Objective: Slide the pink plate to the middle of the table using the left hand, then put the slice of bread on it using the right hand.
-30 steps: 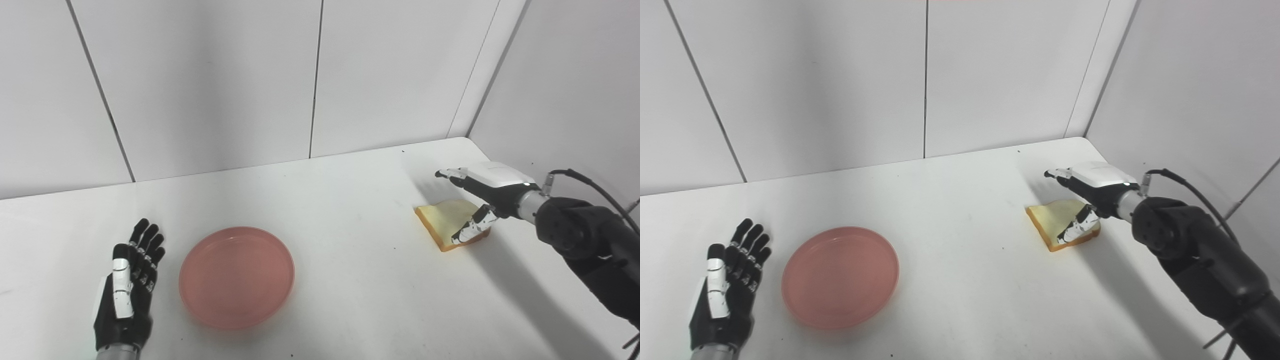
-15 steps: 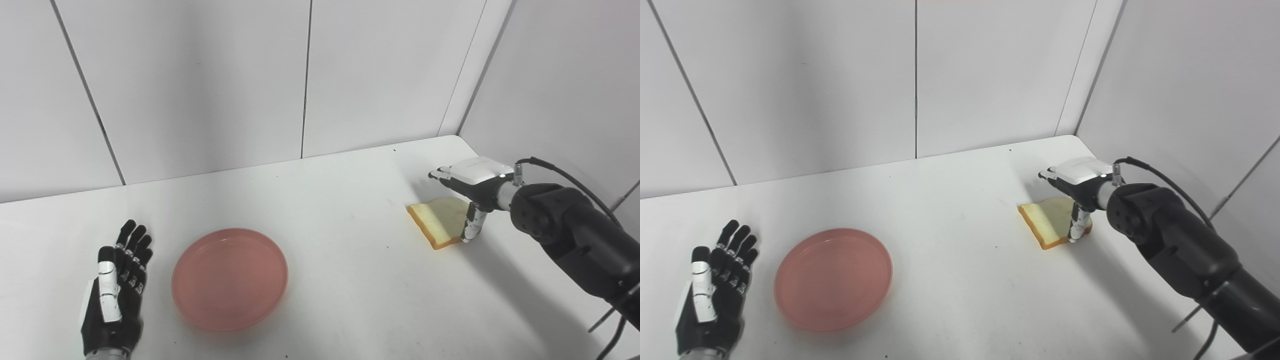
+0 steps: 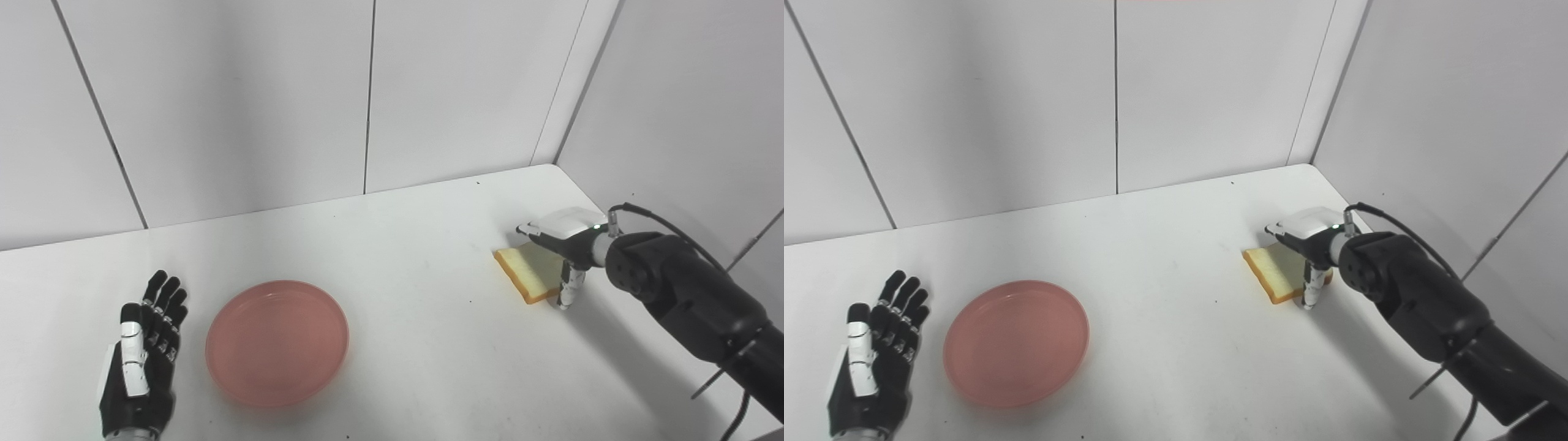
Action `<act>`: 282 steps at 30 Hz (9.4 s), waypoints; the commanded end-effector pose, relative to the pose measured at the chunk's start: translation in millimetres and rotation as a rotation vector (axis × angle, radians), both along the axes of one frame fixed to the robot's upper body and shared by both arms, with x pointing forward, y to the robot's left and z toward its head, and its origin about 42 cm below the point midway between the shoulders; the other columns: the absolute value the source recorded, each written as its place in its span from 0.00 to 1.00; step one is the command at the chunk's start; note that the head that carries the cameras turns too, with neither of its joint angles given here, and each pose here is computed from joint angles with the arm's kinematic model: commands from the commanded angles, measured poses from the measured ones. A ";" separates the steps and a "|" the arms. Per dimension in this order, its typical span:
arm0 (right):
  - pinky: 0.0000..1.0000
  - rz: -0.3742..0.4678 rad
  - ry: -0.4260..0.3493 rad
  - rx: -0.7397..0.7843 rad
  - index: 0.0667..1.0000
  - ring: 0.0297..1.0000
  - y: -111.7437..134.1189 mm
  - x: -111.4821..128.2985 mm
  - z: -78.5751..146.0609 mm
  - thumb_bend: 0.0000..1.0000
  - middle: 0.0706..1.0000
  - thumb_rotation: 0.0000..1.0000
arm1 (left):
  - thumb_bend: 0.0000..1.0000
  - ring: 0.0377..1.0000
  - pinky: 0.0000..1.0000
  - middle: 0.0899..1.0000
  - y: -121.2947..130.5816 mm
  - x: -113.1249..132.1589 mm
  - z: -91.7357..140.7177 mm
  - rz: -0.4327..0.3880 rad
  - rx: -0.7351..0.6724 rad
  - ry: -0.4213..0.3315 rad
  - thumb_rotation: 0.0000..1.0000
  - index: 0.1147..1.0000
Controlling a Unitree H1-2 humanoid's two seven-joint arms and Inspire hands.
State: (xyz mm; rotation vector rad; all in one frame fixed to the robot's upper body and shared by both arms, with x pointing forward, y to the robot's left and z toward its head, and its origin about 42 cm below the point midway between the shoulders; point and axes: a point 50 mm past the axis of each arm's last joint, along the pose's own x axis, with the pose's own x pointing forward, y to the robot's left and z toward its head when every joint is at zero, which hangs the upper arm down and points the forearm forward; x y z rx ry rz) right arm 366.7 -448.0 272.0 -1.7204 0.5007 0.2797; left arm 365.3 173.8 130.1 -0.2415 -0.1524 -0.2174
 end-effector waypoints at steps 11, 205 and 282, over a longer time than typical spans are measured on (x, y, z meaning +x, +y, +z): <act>1.00 -0.001 -0.149 -0.010 0.96 0.99 -16.8 21.6 3.1 0.90 0.98 0.08 | 0.71 0.95 0.99 0.94 -3.0 0.8 14.0 -0.012 -0.017 -0.059 1.00 0.89; 0.31 0.856 -0.235 0.418 0.44 0.40 309.4 62.8 0.3 0.53 0.46 0.00 | 0.68 0.93 0.97 0.92 -84.1 9.3 -0.9 0.077 0.051 -0.122 1.00 0.89; 1.00 0.258 -0.480 1.686 1.00 1.00 233.6 6.5 -117.9 0.71 1.00 0.96 | 0.71 0.99 1.00 0.99 -39.9 -1.6 10.1 0.097 0.090 -0.086 1.00 0.94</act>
